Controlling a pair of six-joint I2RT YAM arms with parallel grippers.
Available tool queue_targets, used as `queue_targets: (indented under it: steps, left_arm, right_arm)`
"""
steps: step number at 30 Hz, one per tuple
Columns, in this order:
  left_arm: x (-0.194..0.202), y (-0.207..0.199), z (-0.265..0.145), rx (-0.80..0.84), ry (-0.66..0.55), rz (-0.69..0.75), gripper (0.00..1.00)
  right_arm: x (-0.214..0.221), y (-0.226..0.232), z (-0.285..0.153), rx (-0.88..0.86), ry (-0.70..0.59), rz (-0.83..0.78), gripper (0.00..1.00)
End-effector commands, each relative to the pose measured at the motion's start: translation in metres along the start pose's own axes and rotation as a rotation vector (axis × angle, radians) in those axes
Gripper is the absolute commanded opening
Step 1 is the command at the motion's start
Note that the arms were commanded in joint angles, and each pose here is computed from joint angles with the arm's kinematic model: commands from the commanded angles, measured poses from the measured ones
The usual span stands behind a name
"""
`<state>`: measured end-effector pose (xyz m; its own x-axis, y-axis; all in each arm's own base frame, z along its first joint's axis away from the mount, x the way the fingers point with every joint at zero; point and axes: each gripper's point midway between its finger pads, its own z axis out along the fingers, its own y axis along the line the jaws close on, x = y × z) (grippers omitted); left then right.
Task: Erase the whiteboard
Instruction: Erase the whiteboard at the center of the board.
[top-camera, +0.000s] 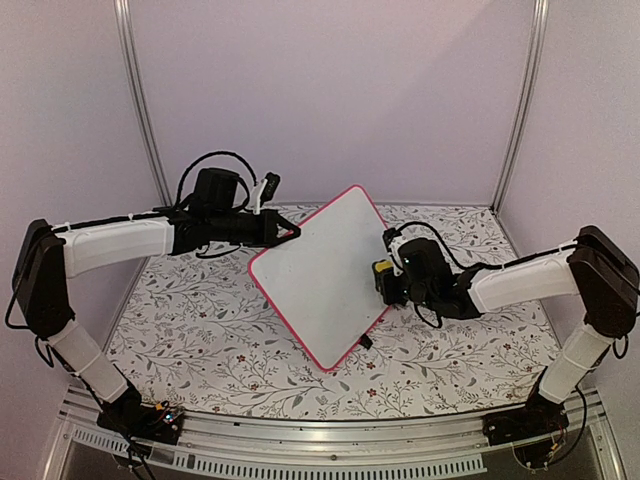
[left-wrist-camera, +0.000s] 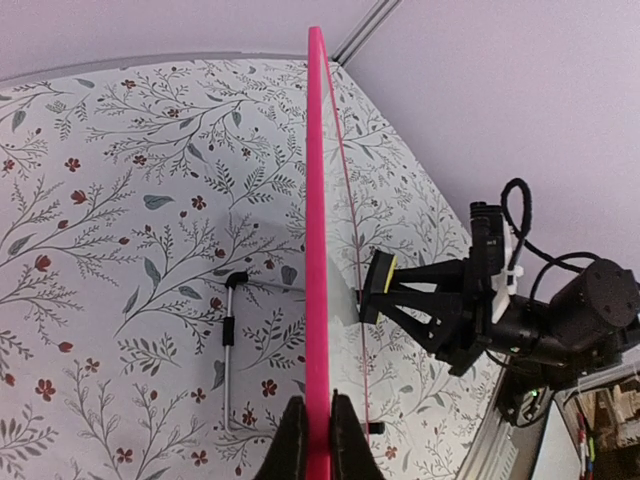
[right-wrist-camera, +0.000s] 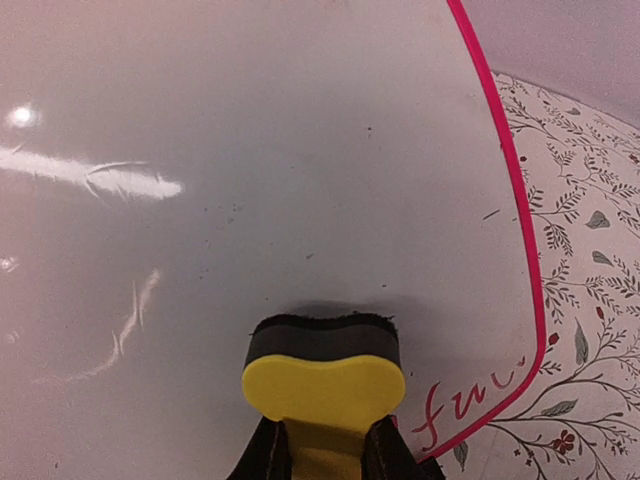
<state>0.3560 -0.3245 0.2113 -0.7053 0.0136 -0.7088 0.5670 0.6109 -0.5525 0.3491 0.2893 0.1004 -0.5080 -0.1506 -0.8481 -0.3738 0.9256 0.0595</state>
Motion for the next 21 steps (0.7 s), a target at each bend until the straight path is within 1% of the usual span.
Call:
queue_targets:
  steps: [1,6,11,16,21]
  left_arm:
    - [0.034,0.009,0.007,-0.020,0.106,0.053,0.00]
    - [0.032,0.008,0.005,-0.022,0.099,0.056,0.00]
    - [0.031,0.007,0.005,-0.018,0.098,0.057,0.00]
    - [0.031,0.006,0.004,-0.016,0.096,0.057,0.00]
    - [0.031,0.006,0.004,-0.017,0.096,0.057,0.00]
  right_arm:
    - [-0.011,0.020,-0.012,-0.138,-0.022,0.036,0.13]
    - [-0.021,0.035,-0.020,-0.252,-0.043,0.061,0.14]
    - [-0.023,0.022,-0.019,-0.344,-0.057,0.171,0.14]
    - [-0.024,0.008,-0.010,-0.350,-0.063,0.227,0.14]
    - [-0.012,0.017,0.000,-0.401,-0.018,0.237,0.13]
